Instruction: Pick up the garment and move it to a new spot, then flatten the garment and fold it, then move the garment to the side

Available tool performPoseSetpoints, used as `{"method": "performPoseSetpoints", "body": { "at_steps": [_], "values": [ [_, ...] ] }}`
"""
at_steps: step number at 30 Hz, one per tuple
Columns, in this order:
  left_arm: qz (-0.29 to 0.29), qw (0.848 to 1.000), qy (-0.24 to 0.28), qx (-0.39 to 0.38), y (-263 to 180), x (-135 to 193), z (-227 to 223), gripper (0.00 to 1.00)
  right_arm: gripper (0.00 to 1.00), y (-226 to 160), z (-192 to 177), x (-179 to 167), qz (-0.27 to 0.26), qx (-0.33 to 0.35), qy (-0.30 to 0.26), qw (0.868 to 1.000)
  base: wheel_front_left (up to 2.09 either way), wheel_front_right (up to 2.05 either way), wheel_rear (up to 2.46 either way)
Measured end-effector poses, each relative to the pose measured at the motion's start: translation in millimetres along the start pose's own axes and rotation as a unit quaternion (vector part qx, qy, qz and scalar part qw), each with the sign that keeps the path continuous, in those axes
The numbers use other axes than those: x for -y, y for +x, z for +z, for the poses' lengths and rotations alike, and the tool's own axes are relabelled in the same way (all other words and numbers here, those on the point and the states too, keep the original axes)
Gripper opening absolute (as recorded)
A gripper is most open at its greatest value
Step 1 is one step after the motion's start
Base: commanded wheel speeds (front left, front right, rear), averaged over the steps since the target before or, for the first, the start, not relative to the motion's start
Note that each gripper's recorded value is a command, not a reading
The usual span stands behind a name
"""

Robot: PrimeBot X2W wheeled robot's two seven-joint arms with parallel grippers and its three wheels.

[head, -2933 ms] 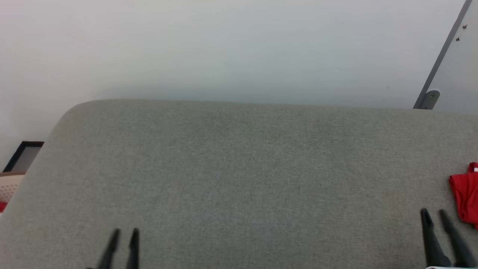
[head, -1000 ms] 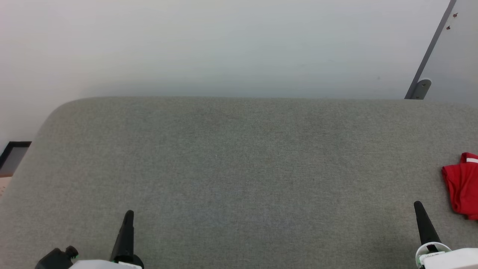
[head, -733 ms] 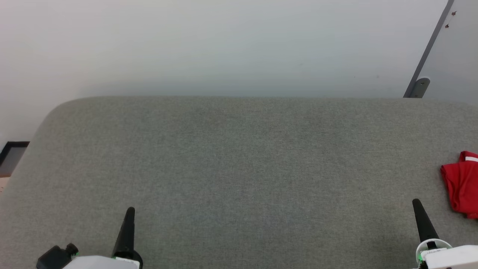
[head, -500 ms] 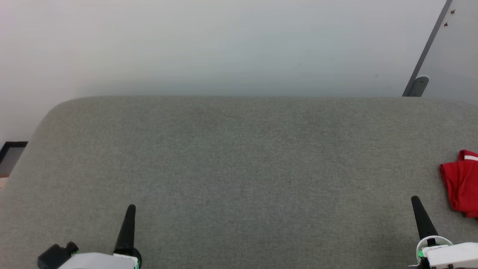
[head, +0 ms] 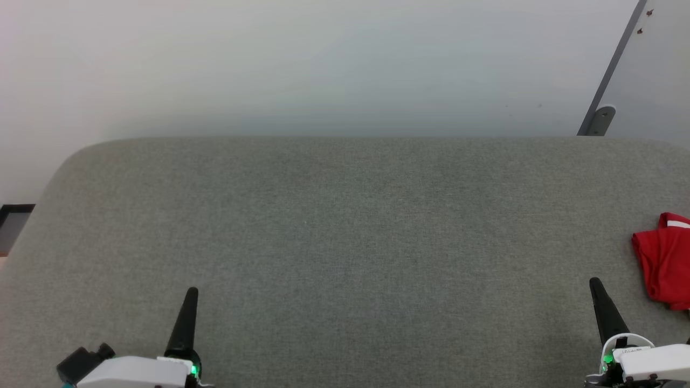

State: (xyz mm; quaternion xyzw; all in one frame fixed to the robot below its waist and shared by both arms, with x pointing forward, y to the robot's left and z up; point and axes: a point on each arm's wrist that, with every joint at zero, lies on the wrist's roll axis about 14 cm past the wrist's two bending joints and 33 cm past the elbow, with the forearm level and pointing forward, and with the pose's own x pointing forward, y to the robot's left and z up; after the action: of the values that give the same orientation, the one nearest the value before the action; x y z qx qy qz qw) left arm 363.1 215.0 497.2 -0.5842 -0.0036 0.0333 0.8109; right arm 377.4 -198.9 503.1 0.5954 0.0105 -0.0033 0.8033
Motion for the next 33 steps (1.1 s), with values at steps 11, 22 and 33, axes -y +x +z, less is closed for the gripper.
{"method": "performPoseSetpoints", "body": {
  "at_steps": [11, 22, 33],
  "values": [
    [-0.004, 0.999, -0.048, -0.007, 7, 4, -3, 0.0, 0.0, 3, 0, 0, 0.0, 0.001, 0.042, 0.999, 0.0, 0.0, 0.0],
    [-0.007, 0.996, -0.09, -0.015, 13, 6, -7, 0.0, 0.0, 6, 0, 0, 0.001, 0.001, 0.082, 0.997, 0.0, 0.0, 0.0],
    [-0.011, 0.991, -0.129, -0.022, 19, 9, -11, 0.0, 0.0, 9, 2, -2, 0.005, 0.003, 0.117, 0.993, 0.0, 0.0, 0.0]
  ]
}}
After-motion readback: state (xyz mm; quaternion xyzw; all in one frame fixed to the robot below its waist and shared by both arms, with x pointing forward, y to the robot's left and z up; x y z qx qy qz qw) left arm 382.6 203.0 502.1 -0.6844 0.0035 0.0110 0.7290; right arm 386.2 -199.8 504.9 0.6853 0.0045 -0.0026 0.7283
